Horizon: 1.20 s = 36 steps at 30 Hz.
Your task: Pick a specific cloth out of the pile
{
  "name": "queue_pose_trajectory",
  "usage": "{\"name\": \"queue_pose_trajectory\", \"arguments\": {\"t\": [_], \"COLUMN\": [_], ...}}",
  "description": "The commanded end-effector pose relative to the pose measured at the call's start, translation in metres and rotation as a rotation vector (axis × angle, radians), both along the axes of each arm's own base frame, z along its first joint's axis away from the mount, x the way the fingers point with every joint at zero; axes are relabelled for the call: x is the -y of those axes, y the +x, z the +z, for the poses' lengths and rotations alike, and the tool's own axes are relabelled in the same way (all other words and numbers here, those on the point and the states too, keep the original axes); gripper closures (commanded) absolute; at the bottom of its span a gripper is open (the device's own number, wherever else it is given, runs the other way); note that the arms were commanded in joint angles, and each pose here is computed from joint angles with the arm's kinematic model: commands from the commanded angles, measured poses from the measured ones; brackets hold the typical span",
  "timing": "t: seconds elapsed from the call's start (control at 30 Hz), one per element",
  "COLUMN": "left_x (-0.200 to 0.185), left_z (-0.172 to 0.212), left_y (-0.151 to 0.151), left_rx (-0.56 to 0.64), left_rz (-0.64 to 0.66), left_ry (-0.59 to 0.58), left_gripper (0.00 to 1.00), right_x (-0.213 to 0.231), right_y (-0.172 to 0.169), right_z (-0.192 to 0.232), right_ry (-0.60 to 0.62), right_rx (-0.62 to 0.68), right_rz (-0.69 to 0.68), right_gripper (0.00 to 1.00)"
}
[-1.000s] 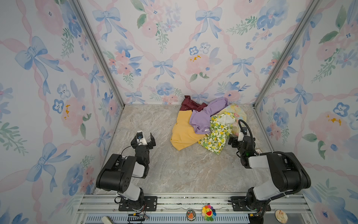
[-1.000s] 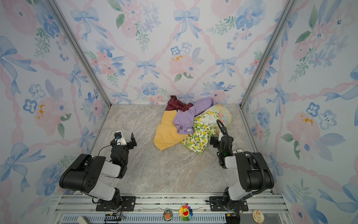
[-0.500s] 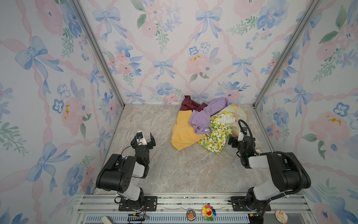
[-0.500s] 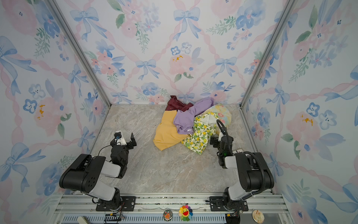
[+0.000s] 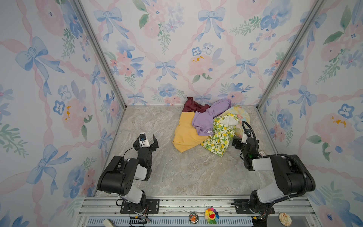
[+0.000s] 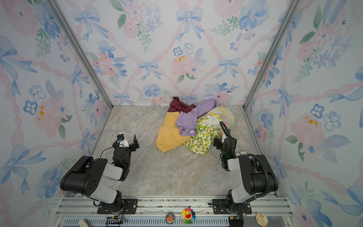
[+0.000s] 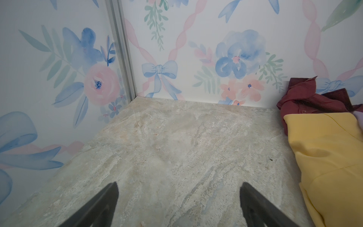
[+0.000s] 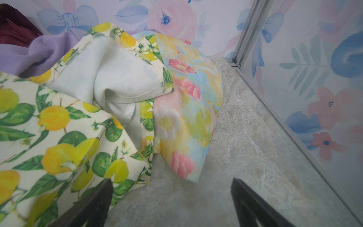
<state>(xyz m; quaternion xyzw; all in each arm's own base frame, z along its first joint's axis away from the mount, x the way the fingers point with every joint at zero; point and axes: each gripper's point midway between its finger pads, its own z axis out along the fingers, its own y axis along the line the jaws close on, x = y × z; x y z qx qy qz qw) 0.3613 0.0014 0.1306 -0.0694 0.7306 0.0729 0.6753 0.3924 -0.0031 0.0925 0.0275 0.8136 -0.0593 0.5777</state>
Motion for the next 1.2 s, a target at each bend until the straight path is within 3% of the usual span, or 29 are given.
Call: {"name": "queue_pose_trajectory", "arguments": {"t": [0.0,0.23,0.47,0.6,0.73,0.87,1.17], "left_x": [0.003,0.018,0.056,0.066,0.084,0.109,0.167], "left_z": [0.005,0.013,0.012,0.017,0.039,0.051,0.078], "left_y": [-0.005,0.004,0.026,0.036,0.049,0.05,0.044], "left_rx": [0.011,-0.031,-0.133,-0.171,-0.152,-0.166,-0.181], "left_rz": [-0.002,-0.035,-0.108,-0.076,-0.111,-0.182,-0.369], "left_ry": [0.041,0.095,0.245,0.285,0.154,0.113,-0.006], "left_gripper": [0.02,0.03,0.03,0.03,0.03,0.04,0.05], "right_x": [0.002,0.011,0.005,0.006,0.014,0.034,0.073], "right_y": [-0.006,-0.02,-0.022,-0.022,-0.03,-0.041,-0.059], "right_z": [0.014,0.024,0.027,0.028,0.044,0.06,0.103], "right_ry": [-0.039,-0.049,-0.086,-0.088,-0.124,-0.115,0.013], "right_rx": [0.065,0.14,0.151,0.156,0.161,0.14,0.09], "right_rz": [-0.037,-0.111,-0.11,-0.119,-0.204,-0.315,-0.547], "right_gripper": [0.03,0.03,0.03,0.03,0.03,0.03,0.03]}}
